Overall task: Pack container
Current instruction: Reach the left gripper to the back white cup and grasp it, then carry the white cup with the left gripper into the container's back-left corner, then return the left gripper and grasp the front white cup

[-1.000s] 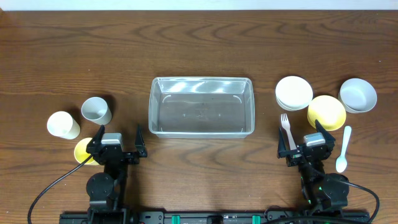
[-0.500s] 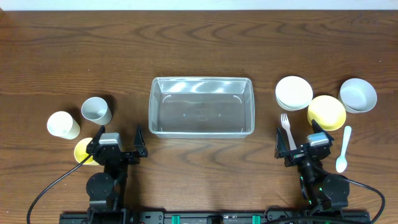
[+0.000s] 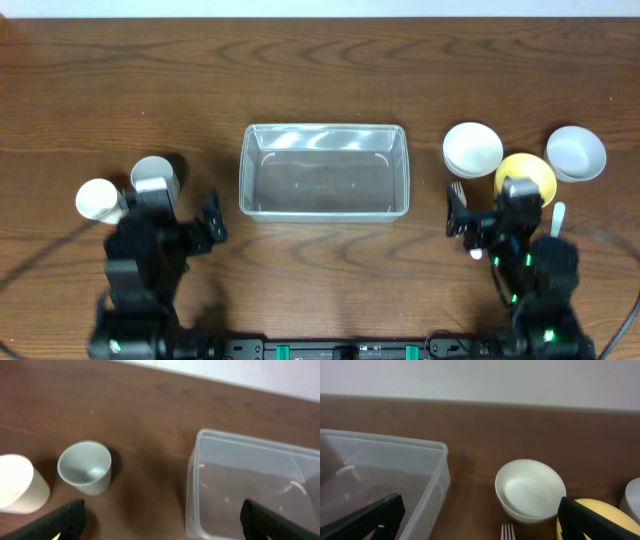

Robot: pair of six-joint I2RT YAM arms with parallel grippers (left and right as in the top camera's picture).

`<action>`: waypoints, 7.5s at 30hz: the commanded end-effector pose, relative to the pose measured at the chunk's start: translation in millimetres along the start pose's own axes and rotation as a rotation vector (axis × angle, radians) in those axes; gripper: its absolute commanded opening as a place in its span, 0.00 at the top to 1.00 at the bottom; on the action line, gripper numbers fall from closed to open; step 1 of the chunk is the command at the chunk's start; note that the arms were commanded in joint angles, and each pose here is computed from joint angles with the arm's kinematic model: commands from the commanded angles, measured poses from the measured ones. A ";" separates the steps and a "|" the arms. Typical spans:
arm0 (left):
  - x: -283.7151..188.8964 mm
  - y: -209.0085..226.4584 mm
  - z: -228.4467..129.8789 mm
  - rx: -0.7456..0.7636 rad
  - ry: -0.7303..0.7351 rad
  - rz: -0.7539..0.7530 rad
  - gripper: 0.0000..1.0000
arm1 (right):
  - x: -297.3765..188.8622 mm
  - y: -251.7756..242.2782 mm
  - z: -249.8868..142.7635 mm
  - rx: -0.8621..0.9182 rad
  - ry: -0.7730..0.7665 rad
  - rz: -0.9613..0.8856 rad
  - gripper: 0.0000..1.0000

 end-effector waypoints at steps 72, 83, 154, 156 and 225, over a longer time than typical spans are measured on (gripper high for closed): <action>203.9 65.8 11.7 -0.217 0.825 0.409 0.81 | 65.1 -1.7 22.4 0.132 0.666 0.085 0.01; 203.8 65.8 11.6 -0.217 0.826 0.409 0.94 | 64.8 -1.7 22.1 0.133 0.669 0.085 0.01; 224.4 -138.5 -25.7 0.362 0.961 0.080 0.53 | 62.9 -1.5 19.5 0.131 0.688 0.086 0.01; 215.8 -141.1 -13.5 0.362 0.934 0.077 0.50 | 63.0 -1.5 19.6 0.131 0.688 0.086 0.01; 182.1 164.9 23.5 -0.551 0.795 0.676 0.76 | 60.8 -2.6 16.7 0.121 0.711 0.071 0.01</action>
Point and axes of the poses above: each gripper's point midway between its finger pads, its own x axis out along the fingers, its own y axis along the line the jaws close on, z = x × y, the point moved 9 cm from there along -x, back along the fingers, and after that the axes turned 6 degrees about -x, right-handed, at the moved point
